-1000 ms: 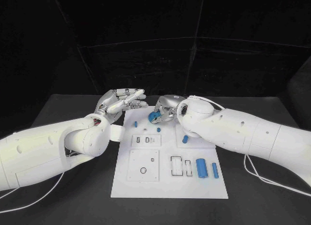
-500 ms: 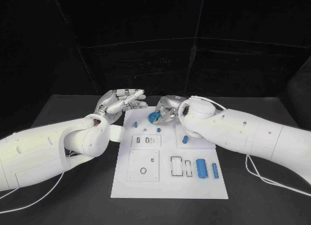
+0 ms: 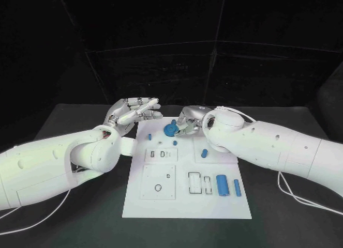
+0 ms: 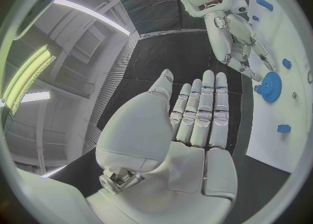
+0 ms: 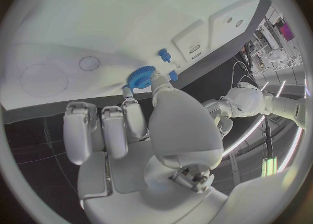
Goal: Assemble the parts on the task board
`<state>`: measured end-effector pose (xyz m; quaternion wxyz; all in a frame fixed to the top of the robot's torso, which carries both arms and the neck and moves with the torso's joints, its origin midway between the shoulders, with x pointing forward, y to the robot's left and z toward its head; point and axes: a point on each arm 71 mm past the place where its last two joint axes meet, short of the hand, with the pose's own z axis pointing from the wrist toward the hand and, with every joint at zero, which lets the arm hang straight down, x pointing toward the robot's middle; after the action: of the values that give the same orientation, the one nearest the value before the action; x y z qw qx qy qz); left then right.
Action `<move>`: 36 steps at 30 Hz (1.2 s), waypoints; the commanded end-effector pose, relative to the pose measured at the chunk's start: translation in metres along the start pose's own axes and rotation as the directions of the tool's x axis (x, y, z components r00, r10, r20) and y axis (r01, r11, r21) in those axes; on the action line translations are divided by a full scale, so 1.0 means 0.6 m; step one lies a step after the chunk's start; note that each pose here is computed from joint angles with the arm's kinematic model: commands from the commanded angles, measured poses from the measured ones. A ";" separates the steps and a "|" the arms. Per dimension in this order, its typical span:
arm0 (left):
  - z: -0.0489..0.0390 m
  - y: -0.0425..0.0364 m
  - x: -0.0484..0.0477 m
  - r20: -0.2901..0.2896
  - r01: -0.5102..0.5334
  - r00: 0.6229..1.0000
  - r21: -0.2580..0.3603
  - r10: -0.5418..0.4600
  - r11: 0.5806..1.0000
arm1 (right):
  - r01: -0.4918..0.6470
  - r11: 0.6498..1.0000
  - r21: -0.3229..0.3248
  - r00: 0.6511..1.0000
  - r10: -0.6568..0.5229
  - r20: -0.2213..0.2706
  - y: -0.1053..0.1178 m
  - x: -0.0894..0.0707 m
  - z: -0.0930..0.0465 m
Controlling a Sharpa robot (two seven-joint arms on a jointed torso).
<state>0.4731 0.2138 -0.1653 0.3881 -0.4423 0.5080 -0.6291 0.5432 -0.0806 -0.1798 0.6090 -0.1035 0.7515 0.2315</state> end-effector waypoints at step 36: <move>0.009 0.001 -0.004 -0.002 -0.006 1.000 0.010 0.006 1.000 | -0.307 0.952 -0.017 0.935 0.305 0.180 -0.294 -0.064 -0.171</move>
<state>0.4789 0.2158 -0.1673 0.3937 -0.4439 0.5071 -0.6251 0.5404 -0.2898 -0.1658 0.6422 0.0415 0.6985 0.3129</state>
